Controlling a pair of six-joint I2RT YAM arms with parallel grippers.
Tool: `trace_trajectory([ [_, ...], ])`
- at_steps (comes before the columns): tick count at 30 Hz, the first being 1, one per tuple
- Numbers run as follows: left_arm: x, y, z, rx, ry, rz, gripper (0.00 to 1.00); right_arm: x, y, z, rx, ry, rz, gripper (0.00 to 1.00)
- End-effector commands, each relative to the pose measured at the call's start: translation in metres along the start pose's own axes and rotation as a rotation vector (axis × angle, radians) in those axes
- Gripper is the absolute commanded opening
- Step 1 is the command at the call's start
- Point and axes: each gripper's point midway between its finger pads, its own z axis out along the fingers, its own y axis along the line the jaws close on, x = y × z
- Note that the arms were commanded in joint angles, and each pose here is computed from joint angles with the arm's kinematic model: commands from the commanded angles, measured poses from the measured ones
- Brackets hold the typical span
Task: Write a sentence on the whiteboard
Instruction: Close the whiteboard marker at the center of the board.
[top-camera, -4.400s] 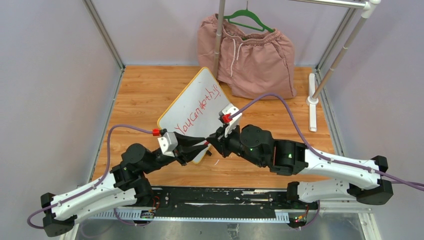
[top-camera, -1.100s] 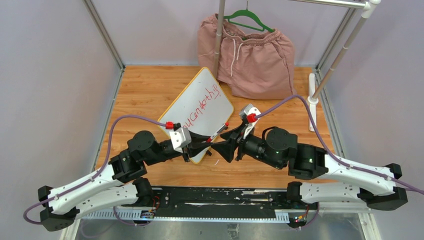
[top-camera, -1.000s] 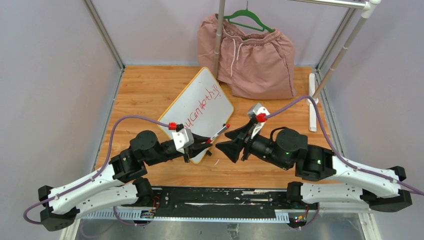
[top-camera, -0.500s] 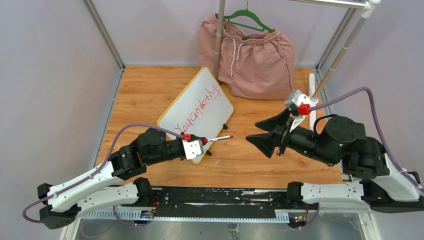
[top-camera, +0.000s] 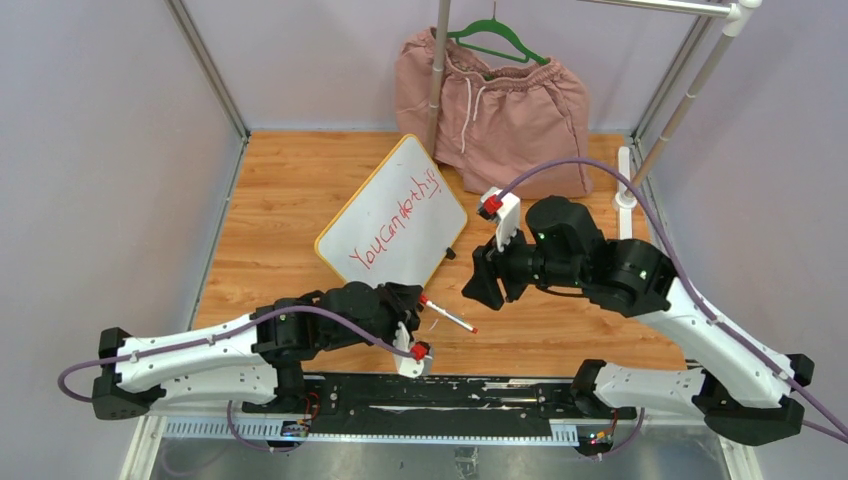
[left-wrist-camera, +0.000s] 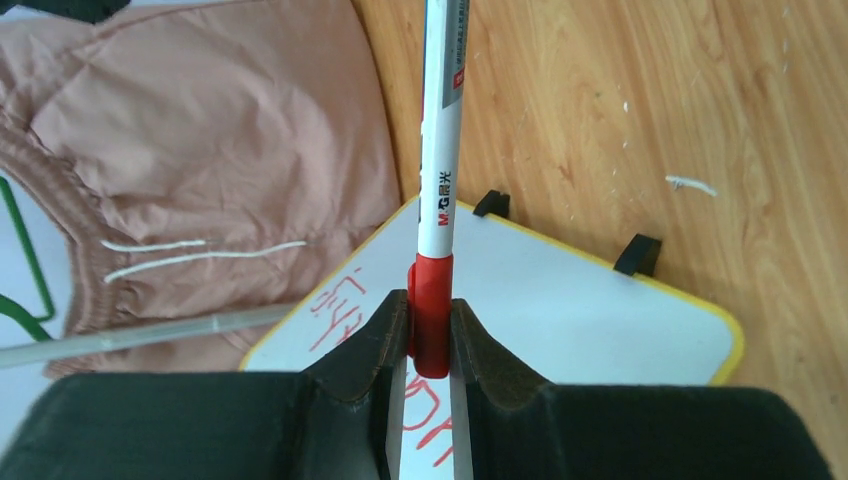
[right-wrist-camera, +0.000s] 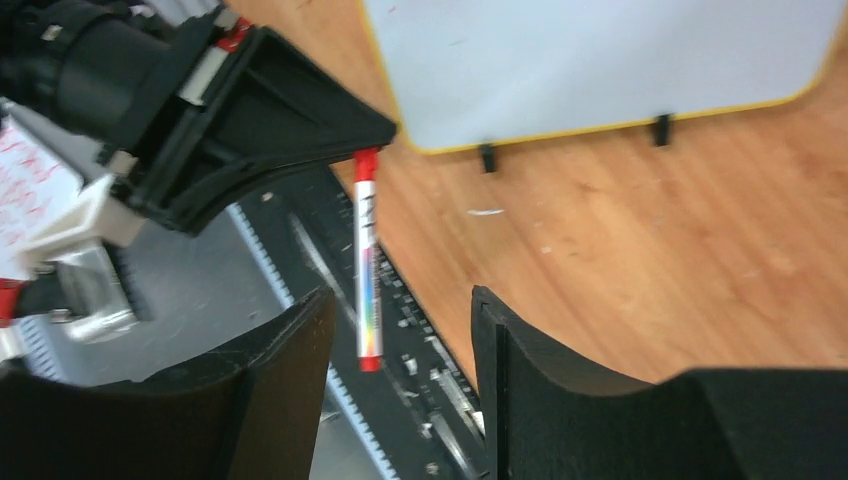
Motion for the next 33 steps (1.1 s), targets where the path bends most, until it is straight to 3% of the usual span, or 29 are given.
trace_trajectory([
  [1,0.005,0.018,-0.001,-0.105,0.069,0.195,0.0,0.017,0.041,0.012,-0.251,0.065,0.115,0.55],
  [11,0.0,0.039,-0.003,-0.234,0.084,0.377,0.0,0.06,0.039,0.045,-0.255,0.153,0.24,0.56],
  [22,-0.012,0.04,-0.008,-0.261,0.008,0.406,0.0,0.069,0.03,0.063,-0.219,0.201,0.214,0.52],
  [32,-0.01,0.033,-0.009,-0.254,0.001,0.407,0.01,0.058,0.036,0.064,-0.255,0.159,0.214,0.0],
  [33,-0.01,0.032,-0.008,-0.258,-0.001,0.392,0.15,0.055,0.037,0.064,-0.263,0.143,0.211,0.0],
])
